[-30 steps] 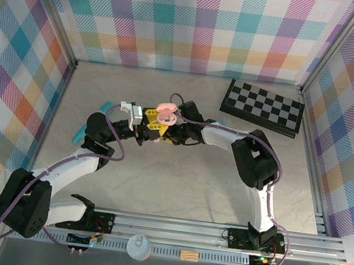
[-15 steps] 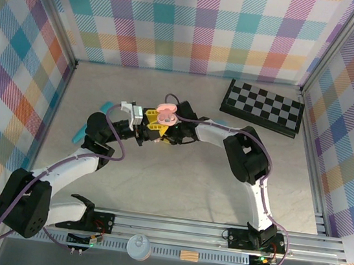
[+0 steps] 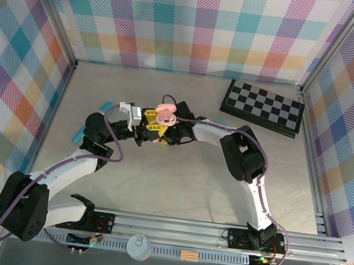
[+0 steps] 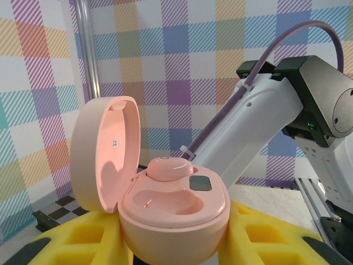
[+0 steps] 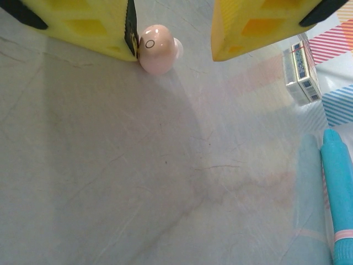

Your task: Insert the wireless bluetooth earbuds into the charging case

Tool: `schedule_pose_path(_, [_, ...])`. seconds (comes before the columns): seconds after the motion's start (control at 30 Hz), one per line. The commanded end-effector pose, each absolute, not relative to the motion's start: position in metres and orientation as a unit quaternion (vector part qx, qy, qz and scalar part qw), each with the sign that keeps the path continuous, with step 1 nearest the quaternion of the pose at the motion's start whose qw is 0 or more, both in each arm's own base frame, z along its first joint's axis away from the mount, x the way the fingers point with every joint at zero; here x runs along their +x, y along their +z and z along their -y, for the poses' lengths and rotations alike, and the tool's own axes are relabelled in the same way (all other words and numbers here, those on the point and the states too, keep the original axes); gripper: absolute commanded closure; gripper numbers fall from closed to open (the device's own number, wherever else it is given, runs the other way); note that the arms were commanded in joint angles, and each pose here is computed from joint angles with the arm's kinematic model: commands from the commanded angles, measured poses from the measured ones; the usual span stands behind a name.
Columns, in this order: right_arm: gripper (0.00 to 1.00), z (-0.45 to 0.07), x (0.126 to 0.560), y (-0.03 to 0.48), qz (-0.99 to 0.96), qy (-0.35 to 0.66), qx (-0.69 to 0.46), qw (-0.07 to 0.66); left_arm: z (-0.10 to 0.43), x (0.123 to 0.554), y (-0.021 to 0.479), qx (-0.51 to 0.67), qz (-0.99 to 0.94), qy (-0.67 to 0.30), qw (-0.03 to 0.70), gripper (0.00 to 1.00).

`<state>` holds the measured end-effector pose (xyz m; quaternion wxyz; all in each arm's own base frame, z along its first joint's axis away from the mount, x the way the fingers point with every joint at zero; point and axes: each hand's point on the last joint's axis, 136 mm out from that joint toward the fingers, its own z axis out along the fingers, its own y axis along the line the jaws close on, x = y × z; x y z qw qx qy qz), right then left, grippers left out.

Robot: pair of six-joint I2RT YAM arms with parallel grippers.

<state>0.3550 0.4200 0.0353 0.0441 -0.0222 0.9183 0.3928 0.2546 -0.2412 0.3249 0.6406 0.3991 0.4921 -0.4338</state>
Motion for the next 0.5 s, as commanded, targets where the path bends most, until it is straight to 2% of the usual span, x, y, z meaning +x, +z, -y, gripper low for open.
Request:
schedule_pose_path(0.0, [0.63,-0.431,0.351,0.034,-0.914,0.402,-0.035,0.032,0.240,0.248,0.333,0.412,-0.475,-0.430,0.648,0.64])
schedule_pose_path(0.33, [0.67,-0.430,0.350,0.015,-0.924,0.382,-0.021,0.008,0.239,0.246,0.332,0.411,-0.475,-0.429,0.649,0.64])
schedule_pose_path(0.47, [0.71,-0.429,0.350,0.012,-0.926,0.377,-0.021,0.003,0.239,0.246,0.332,0.412,-0.476,-0.428,0.649,0.64])
